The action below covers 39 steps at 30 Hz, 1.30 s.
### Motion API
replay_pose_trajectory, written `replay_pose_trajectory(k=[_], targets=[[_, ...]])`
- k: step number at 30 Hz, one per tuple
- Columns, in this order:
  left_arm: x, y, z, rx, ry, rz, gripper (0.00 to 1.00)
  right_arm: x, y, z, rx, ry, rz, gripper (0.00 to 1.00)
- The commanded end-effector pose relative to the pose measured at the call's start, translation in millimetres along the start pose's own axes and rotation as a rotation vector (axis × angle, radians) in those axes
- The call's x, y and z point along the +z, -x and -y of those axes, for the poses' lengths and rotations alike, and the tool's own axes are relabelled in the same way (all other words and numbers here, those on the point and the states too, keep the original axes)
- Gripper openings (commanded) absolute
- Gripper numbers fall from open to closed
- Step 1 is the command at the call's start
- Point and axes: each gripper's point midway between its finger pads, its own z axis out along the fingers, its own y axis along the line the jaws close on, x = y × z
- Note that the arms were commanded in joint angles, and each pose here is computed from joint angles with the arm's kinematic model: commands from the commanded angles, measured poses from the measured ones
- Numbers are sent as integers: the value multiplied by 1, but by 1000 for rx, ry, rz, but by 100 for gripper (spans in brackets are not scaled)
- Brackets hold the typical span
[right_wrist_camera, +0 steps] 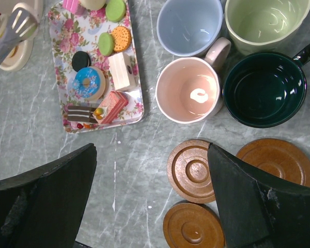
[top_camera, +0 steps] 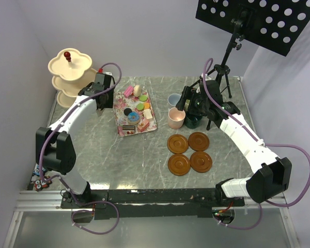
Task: Serve the afternoon tea
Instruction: Place the desert on the desert table.
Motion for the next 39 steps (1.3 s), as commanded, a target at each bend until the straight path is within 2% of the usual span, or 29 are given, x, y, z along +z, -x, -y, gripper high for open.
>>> replay_pose_trajectory(k=[1, 13, 29, 39], targets=[[-3, 10, -26, -43, 57, 56, 50, -5, 22, -9, 1, 30, 61, 94], [14, 11, -67, -86, 157, 73, 51, -3, 25, -12, -15, 36, 54, 94], [56, 10, -86, -75, 206, 48, 52, 0, 26, -12, -25, 37, 43, 94], [55, 9, -88, -83, 211, 49, 63, 1, 25, -12, -20, 37, 40, 94]])
